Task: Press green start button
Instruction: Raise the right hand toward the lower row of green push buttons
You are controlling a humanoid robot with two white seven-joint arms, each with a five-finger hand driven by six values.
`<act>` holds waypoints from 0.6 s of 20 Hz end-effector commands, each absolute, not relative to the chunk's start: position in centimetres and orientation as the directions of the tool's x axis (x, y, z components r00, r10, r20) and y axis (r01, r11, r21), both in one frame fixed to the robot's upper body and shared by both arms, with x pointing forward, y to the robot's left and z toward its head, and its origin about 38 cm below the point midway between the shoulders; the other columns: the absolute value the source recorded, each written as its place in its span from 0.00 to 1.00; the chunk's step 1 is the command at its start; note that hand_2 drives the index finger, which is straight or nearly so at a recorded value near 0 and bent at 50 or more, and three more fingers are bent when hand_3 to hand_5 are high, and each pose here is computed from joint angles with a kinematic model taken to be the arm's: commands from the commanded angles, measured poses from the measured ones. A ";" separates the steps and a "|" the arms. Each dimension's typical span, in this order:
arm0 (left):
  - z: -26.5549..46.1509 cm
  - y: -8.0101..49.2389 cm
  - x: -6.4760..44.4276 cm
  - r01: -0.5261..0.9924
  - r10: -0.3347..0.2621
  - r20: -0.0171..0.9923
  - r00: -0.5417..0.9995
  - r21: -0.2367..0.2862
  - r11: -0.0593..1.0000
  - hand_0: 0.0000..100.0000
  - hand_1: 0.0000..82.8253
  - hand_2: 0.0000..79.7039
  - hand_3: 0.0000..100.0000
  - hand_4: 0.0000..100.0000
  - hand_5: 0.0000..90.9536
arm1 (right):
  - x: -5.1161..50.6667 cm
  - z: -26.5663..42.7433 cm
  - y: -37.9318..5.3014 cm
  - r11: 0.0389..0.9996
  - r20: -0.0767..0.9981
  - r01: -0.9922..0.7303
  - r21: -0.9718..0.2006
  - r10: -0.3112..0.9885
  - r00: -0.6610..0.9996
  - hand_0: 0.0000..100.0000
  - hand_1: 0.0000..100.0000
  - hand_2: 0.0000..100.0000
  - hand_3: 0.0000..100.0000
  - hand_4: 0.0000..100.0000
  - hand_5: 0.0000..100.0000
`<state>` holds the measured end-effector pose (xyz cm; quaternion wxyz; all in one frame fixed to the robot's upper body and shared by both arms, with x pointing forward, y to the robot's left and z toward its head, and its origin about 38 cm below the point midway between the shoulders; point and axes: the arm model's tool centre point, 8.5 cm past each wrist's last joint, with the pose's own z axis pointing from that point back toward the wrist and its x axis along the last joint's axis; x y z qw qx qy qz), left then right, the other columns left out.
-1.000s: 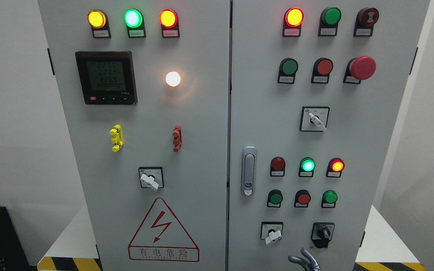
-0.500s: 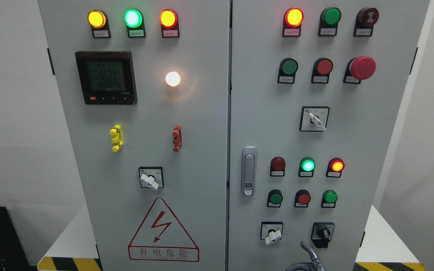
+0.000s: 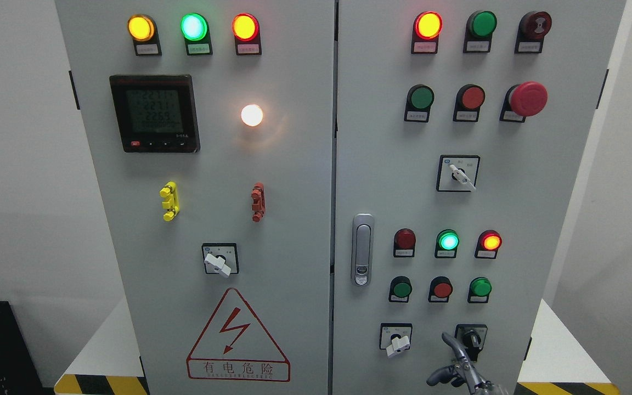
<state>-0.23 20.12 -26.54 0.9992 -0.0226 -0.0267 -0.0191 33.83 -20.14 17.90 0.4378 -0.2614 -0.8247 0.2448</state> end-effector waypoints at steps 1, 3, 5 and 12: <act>-26.5 20.1 -0.2 0.039 -0.037 0.054 0.998 -0.044 0.998 0.12 0.67 0.00 0.00 0.00 0.00 | 35.2 18.9 -20.7 0.649 0.498 0.286 -0.705 0.740 -0.452 0.53 0.34 0.00 0.64 0.63 0.61; -26.5 20.1 -0.2 0.039 -0.037 0.054 0.998 -0.044 0.998 0.12 0.67 0.00 0.00 0.00 0.00 | 35.3 19.1 -20.5 0.628 0.473 0.304 -0.716 0.758 -0.449 0.53 0.34 0.00 0.64 0.63 0.61; -26.5 20.1 -0.2 0.039 -0.037 0.054 0.998 -0.044 0.998 0.12 0.67 0.00 0.00 0.00 0.00 | 35.5 19.0 -20.3 0.613 0.457 0.311 -0.727 0.769 -0.446 0.54 0.35 0.00 0.66 0.63 0.61; -26.5 20.1 -0.2 0.039 -0.037 0.054 0.998 -0.044 0.998 0.12 0.67 0.00 0.00 0.00 0.00 | 36.2 19.6 -19.5 0.574 0.406 0.338 -0.746 0.794 -0.453 0.55 0.35 0.00 0.66 0.64 0.62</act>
